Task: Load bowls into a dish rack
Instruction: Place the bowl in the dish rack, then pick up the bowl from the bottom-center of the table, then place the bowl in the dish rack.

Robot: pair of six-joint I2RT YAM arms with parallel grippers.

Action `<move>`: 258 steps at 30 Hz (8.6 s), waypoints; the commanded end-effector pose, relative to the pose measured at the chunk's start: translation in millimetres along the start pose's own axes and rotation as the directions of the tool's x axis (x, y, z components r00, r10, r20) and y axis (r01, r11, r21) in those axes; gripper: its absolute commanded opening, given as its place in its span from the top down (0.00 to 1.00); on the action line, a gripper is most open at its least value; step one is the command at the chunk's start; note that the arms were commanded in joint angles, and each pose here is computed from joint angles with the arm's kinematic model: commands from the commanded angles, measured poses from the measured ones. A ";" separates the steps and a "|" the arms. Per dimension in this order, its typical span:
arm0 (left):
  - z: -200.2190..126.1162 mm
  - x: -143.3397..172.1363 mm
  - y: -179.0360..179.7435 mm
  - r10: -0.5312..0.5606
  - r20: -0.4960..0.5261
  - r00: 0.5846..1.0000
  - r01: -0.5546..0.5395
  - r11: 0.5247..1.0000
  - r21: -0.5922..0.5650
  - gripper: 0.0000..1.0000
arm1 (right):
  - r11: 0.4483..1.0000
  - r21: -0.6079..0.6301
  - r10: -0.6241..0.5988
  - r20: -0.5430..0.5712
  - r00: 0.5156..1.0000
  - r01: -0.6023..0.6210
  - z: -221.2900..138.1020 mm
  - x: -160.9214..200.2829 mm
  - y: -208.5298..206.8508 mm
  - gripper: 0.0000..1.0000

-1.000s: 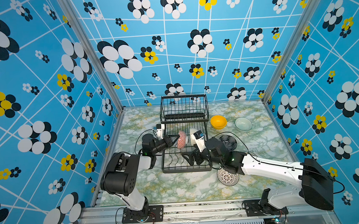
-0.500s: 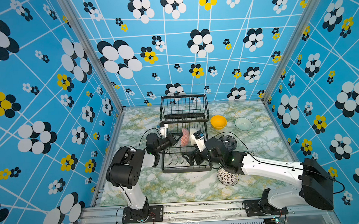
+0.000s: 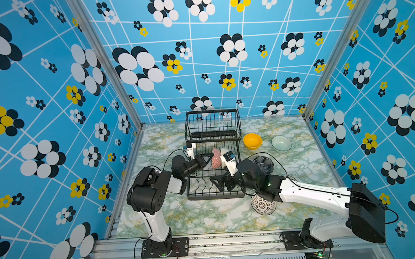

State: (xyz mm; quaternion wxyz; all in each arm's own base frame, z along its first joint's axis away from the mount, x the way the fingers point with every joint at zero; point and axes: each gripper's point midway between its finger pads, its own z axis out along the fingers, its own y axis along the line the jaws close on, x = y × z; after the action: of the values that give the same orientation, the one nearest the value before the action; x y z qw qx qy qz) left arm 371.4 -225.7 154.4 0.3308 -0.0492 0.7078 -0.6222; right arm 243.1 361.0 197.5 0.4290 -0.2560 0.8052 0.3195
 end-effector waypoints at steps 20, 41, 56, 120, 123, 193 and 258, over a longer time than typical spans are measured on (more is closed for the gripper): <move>-15.9 -8.1 13.2 0.019 0.020 1.000 -0.019 1.000 -0.002 1.00 | 0.999 -0.051 -0.012 0.030 0.999 0.014 6.7 -14.2 15.7 0.01; -14.1 -1.1 24.3 0.070 -0.039 0.997 -0.073 0.993 -0.091 1.00 | 0.999 -0.045 -0.008 0.030 1.000 0.010 5.9 -8.7 13.1 0.00; -13.3 1.5 19.7 0.083 -0.040 0.996 -0.086 0.992 -0.096 0.84 | 0.999 -0.046 -0.011 0.033 0.999 0.012 4.5 -8.9 12.8 0.00; -136.5 43.2 -46.9 0.101 0.113 0.988 -0.063 0.951 -0.301 0.10 | 0.911 0.339 0.281 -0.095 0.955 -0.234 -77.7 49.8 -58.4 0.04; -137.8 48.0 -56.0 0.123 0.083 0.989 -0.094 0.952 -0.292 0.01 | 0.891 0.389 0.294 -0.103 0.950 -0.234 -87.8 53.5 -66.3 0.04; -54.5 58.8 -156.4 -0.068 0.112 0.991 0.102 0.938 -0.331 0.00 | 0.642 0.753 0.358 -0.129 0.925 -0.144 -188.9 64.4 -121.7 1.00; -14.0 50.9 -141.3 -0.684 0.595 0.422 0.844 0.536 0.017 0.58 | 0.723 0.645 -0.353 0.041 0.935 0.245 -78.9 -64.6 -62.5 1.00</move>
State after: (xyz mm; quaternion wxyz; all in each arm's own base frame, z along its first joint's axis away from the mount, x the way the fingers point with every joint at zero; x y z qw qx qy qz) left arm 272.6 -260.2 263.4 0.2376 -0.5419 0.6078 -0.5296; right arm 270.5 265.1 238.0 0.5615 -0.2297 0.7943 -0.0321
